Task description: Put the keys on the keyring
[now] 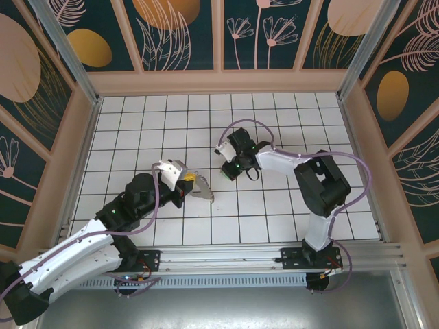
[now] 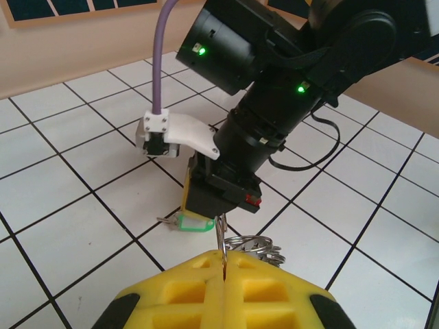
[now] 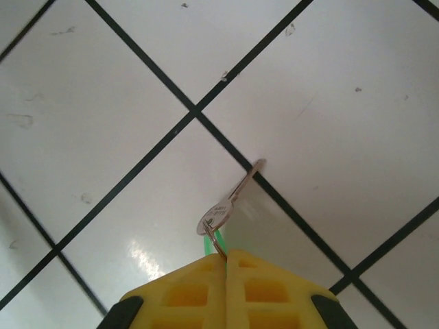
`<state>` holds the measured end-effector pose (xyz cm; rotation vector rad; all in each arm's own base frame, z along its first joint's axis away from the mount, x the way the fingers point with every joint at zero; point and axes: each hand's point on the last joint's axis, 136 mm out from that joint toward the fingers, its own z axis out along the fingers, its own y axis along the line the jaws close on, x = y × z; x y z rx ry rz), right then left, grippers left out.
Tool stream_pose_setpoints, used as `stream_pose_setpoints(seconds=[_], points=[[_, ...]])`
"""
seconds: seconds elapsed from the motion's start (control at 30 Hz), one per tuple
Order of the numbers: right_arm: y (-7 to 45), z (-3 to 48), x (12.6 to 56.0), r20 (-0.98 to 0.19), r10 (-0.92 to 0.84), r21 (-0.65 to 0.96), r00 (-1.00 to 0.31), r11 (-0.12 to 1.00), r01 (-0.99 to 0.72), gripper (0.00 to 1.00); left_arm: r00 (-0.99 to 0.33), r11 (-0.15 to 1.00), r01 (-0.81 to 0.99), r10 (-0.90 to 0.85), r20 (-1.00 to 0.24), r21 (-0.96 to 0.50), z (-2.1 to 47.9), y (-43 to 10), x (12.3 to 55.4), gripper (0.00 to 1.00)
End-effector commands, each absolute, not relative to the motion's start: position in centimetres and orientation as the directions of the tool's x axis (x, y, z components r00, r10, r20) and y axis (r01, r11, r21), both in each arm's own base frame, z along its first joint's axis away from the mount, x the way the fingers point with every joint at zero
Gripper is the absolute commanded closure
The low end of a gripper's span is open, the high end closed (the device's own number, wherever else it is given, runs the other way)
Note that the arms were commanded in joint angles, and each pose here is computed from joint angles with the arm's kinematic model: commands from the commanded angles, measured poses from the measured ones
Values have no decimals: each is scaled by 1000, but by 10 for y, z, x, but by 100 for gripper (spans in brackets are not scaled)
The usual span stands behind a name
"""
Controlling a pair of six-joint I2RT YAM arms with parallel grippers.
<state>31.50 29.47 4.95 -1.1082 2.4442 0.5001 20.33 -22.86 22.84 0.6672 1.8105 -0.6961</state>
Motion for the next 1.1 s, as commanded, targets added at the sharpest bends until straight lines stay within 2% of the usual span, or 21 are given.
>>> stream_pose_setpoints(seconds=[0.0, 0.47, 0.63, 0.8, 0.93, 1.07], points=[[286, 56, 301, -487, -590, 210, -643, 636, -743, 100, -288, 666, 727, 75, -955, -167, 240, -231, 202, 100], [265, 36, 263, -402, -501, 324, -766, 705, -631, 100, -291, 659, 733, 77, -954, -170, 239, -232, 201, 100], [262, 43, 265, -413, -512, 297, -753, 706, -643, 87, -290, 657, 735, 76, -954, -171, 240, -233, 201, 100], [261, 54, 267, -426, -576, 235, -698, 675, -700, 79, -288, 655, 736, 76, -955, -170, 241, -233, 201, 100], [263, 62, 266, -419, -609, 229, -673, 647, -728, 64, -286, 655, 737, 74, -955, -170, 242, -232, 200, 100], [270, 61, 261, -396, -590, 295, -704, 644, -705, 61, -285, 656, 736, 76, -955, -168, 241, -232, 201, 100]])
